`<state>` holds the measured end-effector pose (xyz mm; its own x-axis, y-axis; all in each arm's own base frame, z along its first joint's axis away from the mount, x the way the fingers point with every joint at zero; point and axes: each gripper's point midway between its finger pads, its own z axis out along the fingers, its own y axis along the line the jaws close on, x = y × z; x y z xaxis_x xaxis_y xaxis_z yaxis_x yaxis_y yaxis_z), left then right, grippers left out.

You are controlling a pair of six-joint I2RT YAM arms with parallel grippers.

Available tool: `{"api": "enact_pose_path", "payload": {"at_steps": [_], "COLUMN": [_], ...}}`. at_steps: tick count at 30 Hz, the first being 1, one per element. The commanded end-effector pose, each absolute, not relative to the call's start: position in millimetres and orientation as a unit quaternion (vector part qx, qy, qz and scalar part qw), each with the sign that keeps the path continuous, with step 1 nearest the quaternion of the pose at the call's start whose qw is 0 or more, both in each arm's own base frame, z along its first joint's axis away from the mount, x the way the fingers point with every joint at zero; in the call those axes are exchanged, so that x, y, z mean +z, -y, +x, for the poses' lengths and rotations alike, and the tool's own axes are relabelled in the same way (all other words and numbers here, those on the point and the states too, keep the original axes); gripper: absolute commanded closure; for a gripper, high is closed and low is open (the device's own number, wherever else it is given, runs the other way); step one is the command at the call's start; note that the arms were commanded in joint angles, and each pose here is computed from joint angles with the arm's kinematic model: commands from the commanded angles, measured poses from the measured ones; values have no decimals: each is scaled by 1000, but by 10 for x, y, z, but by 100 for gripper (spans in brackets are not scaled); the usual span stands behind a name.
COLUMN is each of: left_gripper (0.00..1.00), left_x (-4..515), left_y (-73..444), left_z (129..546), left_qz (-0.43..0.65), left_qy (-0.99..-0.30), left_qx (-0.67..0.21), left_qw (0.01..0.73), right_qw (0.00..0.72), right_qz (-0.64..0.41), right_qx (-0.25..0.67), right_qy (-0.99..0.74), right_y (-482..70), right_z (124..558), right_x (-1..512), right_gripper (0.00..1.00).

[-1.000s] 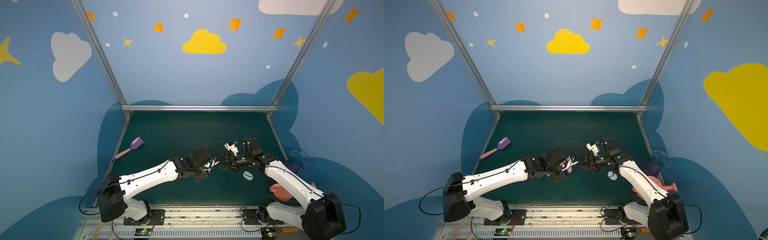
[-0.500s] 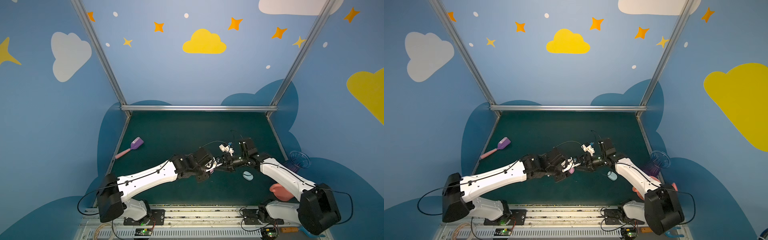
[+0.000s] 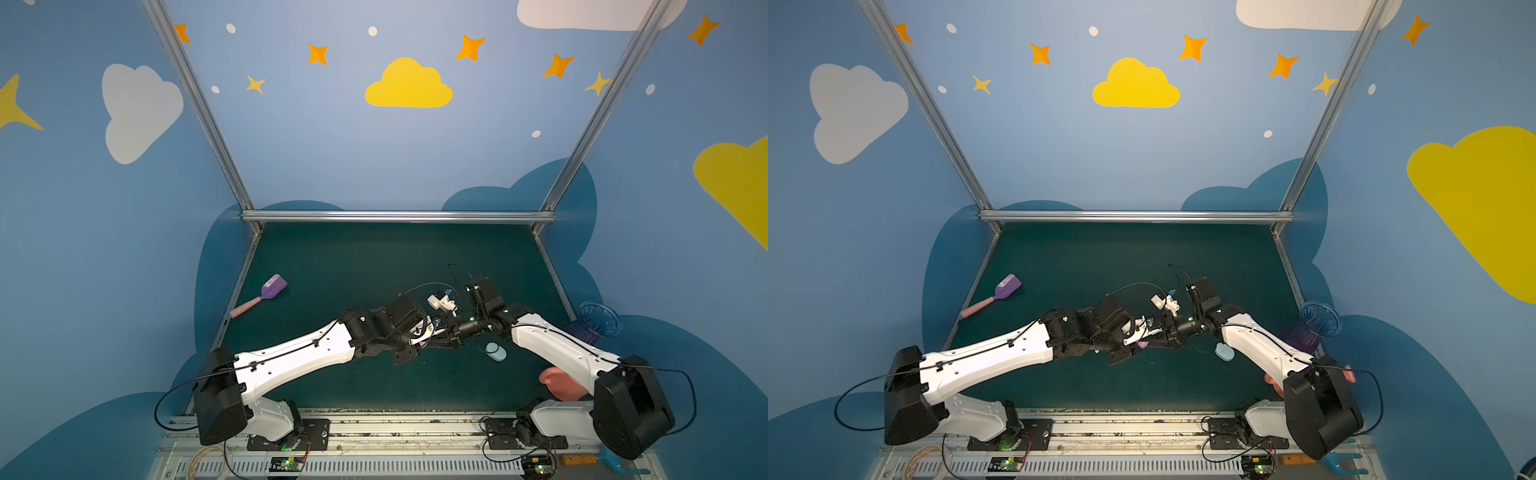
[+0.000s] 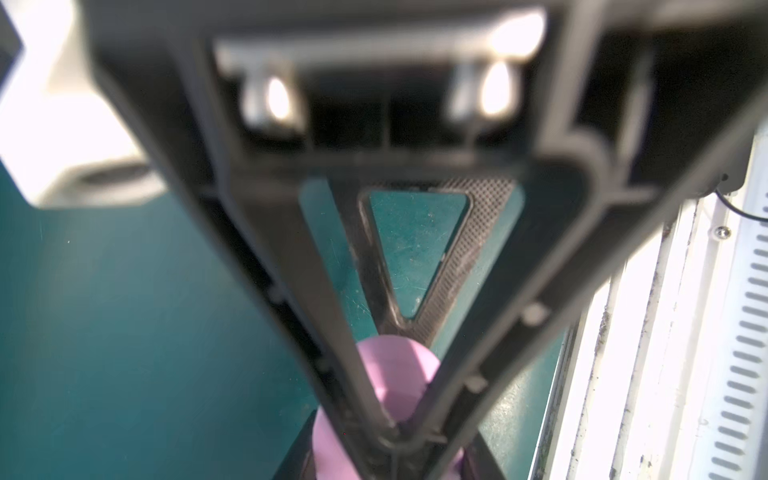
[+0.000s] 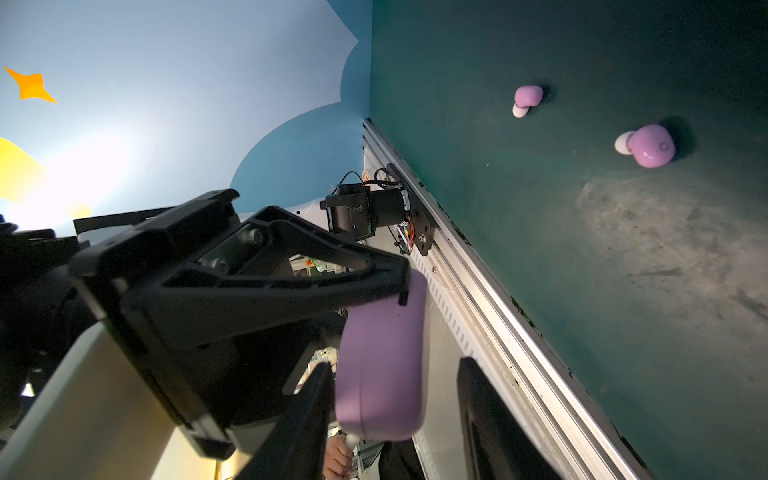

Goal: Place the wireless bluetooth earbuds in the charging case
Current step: 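Grasp the pink case with the right gripper and open the left gripper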

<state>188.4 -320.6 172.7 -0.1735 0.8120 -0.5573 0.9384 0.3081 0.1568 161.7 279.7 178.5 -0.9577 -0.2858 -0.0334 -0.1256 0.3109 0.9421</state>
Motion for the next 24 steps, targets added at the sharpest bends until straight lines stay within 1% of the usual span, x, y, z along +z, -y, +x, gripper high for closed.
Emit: {"api": "enact_pose_path", "payload": {"at_steps": [1,3,7,10,12,14,15,16,17,18,19,22,23,24], "left_gripper": [92,92,92,92,91,86,80,70,58,42,31,7,2,0], "left_x": [1850,1846,1838,1826,1820,1838,1845,1858,1867,1877,1882,1932,1942,1973], "left_y": [3249,3252,3254,3254,3251,3250,3249,3235,3221,3199,3176,3098,3066,3035], "left_z": [1878,1872,1866,1860,1858,1862,1864,1877,1894,1912,1924,1943,1945,1950], "left_qz": [583,584,585,586,587,586,586,584,581,574,570,549,539,523], "left_qy": [-748,-748,-747,-747,-747,-747,-747,-748,-750,-754,-756,-764,-768,-774], "left_qx": [-119,-121,-122,-122,-121,-121,-120,-117,-113,-108,-104,-102,-103,-108], "left_qw": [294,293,291,288,287,289,291,294,297,301,305,324,330,342], "right_qw": [63,65,70,70,72,73,72,70,68,65,59,42,35,27], "right_qz": [143,142,142,143,142,142,142,141,140,136,132,115,110,103], "right_qx": [-578,-577,-575,-575,-575,-575,-575,-574,-572,-571,-569,-568,-569,-569], "right_qy": [801,802,803,802,802,803,803,804,805,807,809,814,814,816], "right_y": [-2858,-2866,-2887,-2896,-2895,-2895,-2893,-2889,-2883,-2868,-2849,-2776,-2748,-2711], "right_z": [1648,1650,1648,1646,1646,1641,1642,1647,1654,1676,1703,1811,1850,1895], "right_x": [1871,1851,1825,1825,1820,1815,1820,1815,1807,1803,1795,1790,1793,1802], "right_gripper": [56,58,68,72,76,78,78,78,78,78,78,80,81,82]}}
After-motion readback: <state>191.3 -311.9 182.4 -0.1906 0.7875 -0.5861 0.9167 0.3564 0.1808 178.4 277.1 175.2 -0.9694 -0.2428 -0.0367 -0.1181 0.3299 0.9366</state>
